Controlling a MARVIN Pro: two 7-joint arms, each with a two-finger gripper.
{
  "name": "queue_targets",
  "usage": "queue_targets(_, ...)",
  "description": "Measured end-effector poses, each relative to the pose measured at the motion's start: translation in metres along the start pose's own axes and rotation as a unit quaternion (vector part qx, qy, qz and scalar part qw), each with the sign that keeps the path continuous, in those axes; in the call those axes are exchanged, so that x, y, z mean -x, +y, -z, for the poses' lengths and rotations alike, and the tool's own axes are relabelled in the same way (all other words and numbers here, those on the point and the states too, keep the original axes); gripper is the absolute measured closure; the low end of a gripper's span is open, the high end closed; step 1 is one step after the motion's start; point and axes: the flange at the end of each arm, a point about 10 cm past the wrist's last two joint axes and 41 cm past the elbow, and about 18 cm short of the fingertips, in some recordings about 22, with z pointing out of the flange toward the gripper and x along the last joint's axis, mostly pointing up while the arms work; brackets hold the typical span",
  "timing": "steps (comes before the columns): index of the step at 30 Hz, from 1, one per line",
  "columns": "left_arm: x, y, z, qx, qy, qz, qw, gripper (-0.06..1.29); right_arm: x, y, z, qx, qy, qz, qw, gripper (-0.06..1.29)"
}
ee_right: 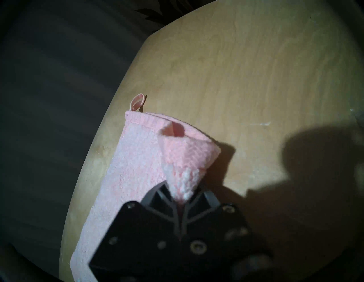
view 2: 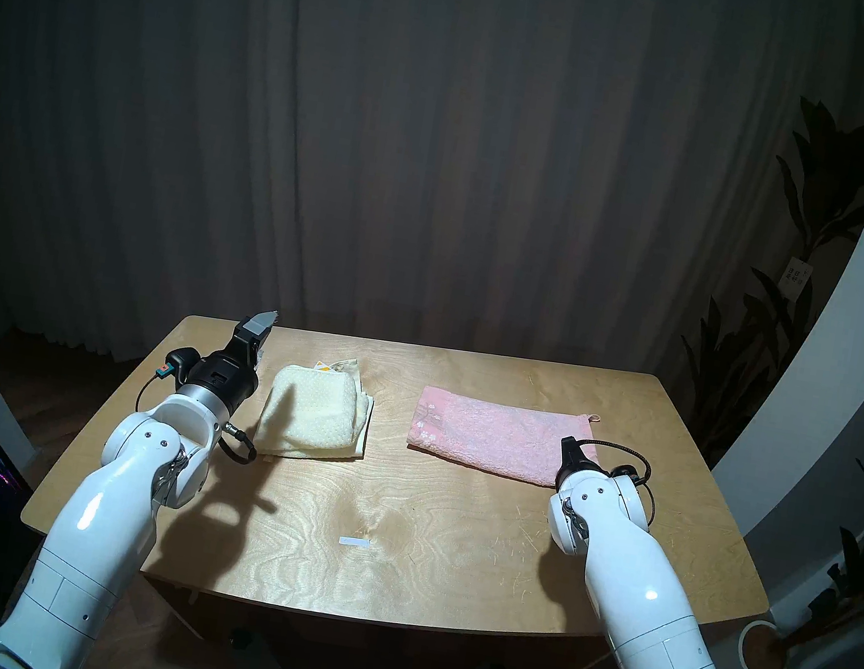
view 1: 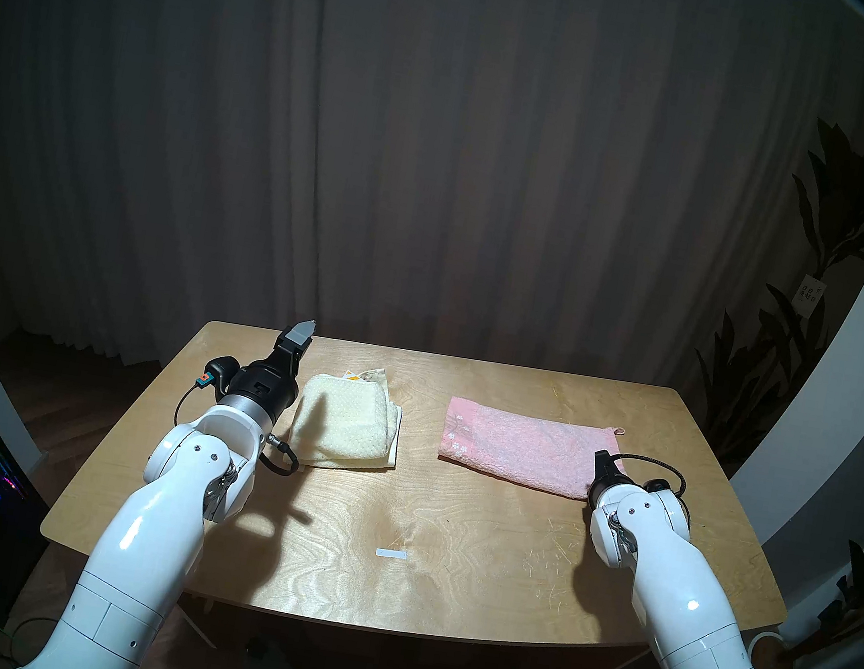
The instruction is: Fold each towel twice and stack them on table
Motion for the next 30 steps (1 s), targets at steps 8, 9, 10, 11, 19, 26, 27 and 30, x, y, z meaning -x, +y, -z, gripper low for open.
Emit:
queue_targets(8, 0.003, 0.000, 0.000, -0.001, 0.003, 0.004, 1.0000, -0.02, -0.001, -0.012, 0.000, -0.044, 0.042, 0.131, 0.9895, 1.26)
queue_targets(9, 0.003, 0.000, 0.000, -0.001, 0.004, 0.005, 1.0000, -0.02, -0.001, -0.015, 0.001, -0.055, 0.051, 0.154, 0.9852, 1.26)
queue_targets(10, 0.003, 0.000, 0.000, -0.002, 0.005, 0.005, 1.0000, -0.02, -0.002, -0.018, 0.001, -0.062, 0.057, 0.171, 0.9816, 1.26)
queue_targets(11, 0.003, 0.000, 0.000, -0.002, 0.006, 0.006, 1.0000, -0.02, -0.002, -0.021, 0.002, -0.071, 0.063, 0.190, 0.9772, 1.26)
queue_targets(19, -0.003, -0.003, 0.003, -0.006, 0.024, 0.010, 0.9996, -0.02, 0.004, -0.046, 0.008, -0.145, 0.106, 0.324, 0.9287, 1.26)
queue_targets(26, -0.009, -0.009, 0.010, -0.015, 0.047, 0.027, 0.9984, -0.02, 0.018, -0.067, 0.014, -0.203, 0.123, 0.413, 0.8793, 1.26)
queue_targets(27, -0.011, -0.009, 0.012, -0.016, 0.052, 0.030, 0.9981, -0.02, 0.020, -0.071, 0.014, -0.213, 0.124, 0.427, 0.8701, 1.26)
queue_targets(30, -0.014, -0.010, 0.016, -0.018, 0.064, 0.036, 0.9972, -0.02, 0.028, -0.080, 0.016, -0.237, 0.126, 0.462, 0.8450, 1.26)
